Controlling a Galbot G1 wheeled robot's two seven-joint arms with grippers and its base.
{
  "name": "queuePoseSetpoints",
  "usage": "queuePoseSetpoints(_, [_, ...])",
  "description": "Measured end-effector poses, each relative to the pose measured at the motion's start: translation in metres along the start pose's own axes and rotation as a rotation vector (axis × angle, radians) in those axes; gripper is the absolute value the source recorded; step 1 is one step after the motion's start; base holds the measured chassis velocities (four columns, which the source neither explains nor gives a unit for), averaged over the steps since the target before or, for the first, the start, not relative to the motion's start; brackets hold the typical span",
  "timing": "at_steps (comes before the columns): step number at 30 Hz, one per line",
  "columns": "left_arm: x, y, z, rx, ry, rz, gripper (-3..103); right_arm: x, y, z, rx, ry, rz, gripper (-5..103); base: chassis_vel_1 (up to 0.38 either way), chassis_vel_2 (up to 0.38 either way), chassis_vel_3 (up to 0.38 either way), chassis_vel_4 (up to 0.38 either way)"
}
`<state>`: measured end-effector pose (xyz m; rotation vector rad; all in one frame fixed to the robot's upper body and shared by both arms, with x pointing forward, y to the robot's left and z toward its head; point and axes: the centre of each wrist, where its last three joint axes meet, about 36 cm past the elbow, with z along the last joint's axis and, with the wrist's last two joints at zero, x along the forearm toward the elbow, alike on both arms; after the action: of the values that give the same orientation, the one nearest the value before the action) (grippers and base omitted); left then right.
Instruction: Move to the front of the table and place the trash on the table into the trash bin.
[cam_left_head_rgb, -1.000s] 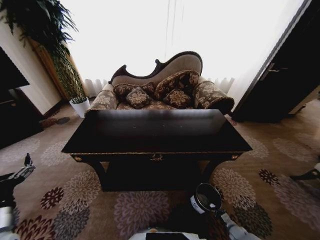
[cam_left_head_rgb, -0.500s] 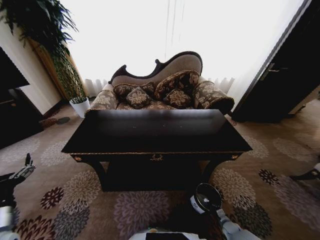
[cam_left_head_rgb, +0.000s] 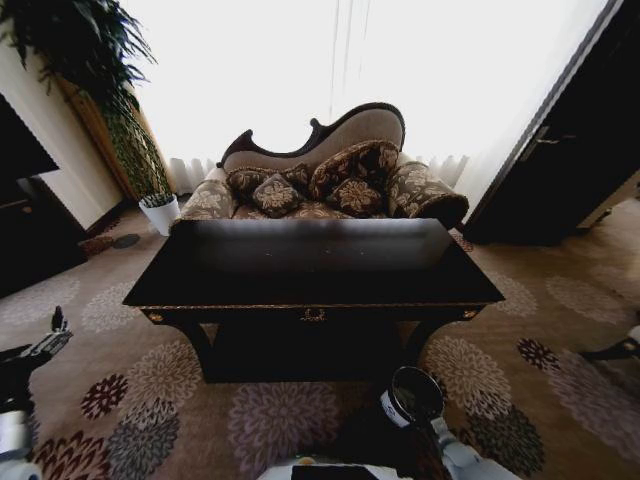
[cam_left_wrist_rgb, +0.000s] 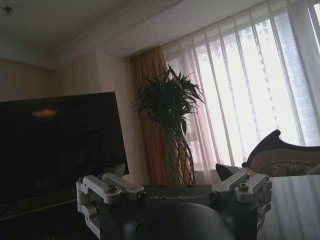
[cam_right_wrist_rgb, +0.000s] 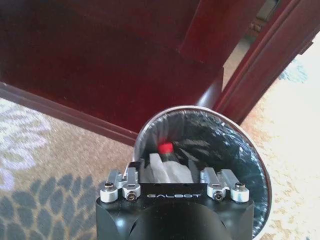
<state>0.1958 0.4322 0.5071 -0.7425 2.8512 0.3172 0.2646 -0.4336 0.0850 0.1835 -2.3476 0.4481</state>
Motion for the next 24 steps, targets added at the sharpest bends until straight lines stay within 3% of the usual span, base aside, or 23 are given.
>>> queuePoseSetpoints(3, [-0.001,-0.001,0.002,0.007,0.000,-0.001,100,0.011,0.012,-0.009,-0.037,-0.045,-0.023,67,0.000,0.000,0.000,0.000])
queuePoseSetpoints(5, [-0.002,-0.001,0.003,0.009,0.000,-0.002,100,0.014,0.015,-0.011,-0.045,-0.053,-0.023,67,0.000,0.000,0.000,0.000])
queuePoseSetpoints(6, [-0.002,-0.003,0.004,0.015,0.001,-0.002,100,0.019,0.019,-0.019,-0.059,-0.070,-0.013,78,0.000,0.000,0.000,0.000])
queuePoseSetpoints(8, [-0.003,-0.004,0.005,0.019,0.002,-0.002,100,0.024,0.021,-0.026,-0.066,-0.086,-0.002,78,0.000,0.000,0.000,0.000])
queuePoseSetpoints(12, [-0.004,-0.007,0.008,0.028,0.004,-0.001,100,0.053,0.022,-0.036,-0.076,-0.118,0.000,97,0.000,0.000,0.000,0.000])
queuePoseSetpoints(19, [-0.007,-0.008,0.010,0.038,0.000,-0.004,100,0.086,0.000,-0.046,-0.060,-0.229,-0.006,100,0.000,0.000,0.000,0.000])
queuePoseSetpoints(21, [-0.007,-0.008,0.011,0.040,0.000,-0.003,100,0.090,-0.002,-0.050,-0.074,-0.249,0.001,100,0.000,0.000,0.000,0.000])
queuePoseSetpoints(24, [-0.008,-0.010,0.011,0.044,-0.002,0.001,100,0.103,0.000,-0.072,-0.159,-0.325,0.021,100,0.000,0.000,0.000,0.000])
